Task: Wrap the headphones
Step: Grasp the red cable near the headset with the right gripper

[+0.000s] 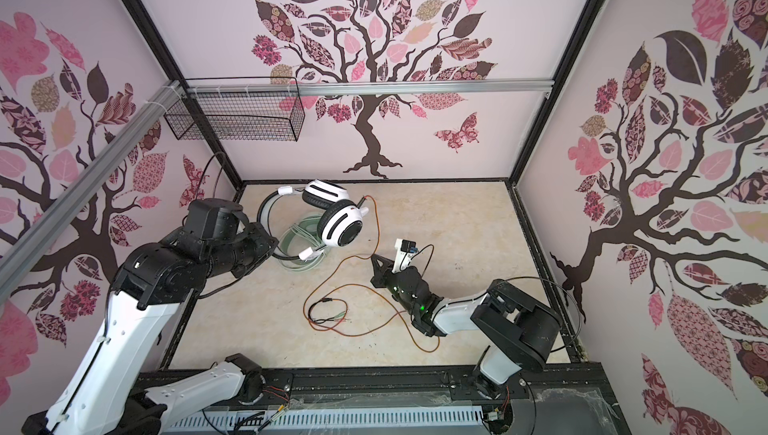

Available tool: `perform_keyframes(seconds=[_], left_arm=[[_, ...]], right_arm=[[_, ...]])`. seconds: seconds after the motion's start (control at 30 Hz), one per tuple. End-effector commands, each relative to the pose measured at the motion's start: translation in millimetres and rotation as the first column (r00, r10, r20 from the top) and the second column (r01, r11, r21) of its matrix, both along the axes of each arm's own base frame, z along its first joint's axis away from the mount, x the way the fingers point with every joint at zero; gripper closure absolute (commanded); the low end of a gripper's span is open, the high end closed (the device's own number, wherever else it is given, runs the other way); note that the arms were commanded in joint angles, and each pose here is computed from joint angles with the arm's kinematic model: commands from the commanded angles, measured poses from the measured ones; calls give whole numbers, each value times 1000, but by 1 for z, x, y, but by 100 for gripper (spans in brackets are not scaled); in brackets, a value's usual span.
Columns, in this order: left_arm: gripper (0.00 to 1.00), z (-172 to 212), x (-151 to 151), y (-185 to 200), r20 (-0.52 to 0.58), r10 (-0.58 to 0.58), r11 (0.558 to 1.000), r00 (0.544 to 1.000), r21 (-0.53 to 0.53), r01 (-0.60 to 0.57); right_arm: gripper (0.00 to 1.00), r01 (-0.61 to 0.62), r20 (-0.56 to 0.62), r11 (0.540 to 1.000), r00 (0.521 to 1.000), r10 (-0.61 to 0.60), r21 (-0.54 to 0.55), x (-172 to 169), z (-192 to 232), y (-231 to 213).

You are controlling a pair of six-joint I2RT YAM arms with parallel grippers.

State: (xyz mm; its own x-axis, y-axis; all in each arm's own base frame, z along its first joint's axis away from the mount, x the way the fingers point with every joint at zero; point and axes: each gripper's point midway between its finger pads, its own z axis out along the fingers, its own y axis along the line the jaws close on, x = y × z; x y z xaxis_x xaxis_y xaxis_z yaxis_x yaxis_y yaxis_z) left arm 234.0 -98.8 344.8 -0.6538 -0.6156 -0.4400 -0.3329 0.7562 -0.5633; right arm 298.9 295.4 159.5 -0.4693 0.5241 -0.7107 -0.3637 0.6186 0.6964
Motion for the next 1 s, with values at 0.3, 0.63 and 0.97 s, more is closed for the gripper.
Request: perform_keyframes(seconds=[0.3, 0.63, 0.97], left_arm=[[100, 37, -2, 1, 120, 22, 996, 993, -83, -12], [100, 34, -5, 3, 112, 19, 997, 994, -75, -11], [100, 33, -3, 6, 110, 31, 998, 993, -55, -25]], right_arm=[[67, 9, -78, 1000, 997, -6, 29, 8, -34, 12], [68, 22, 50, 999, 998, -24, 42, 27, -6, 29], [87, 23, 6, 998, 1000, -23, 64, 30, -13, 33]])
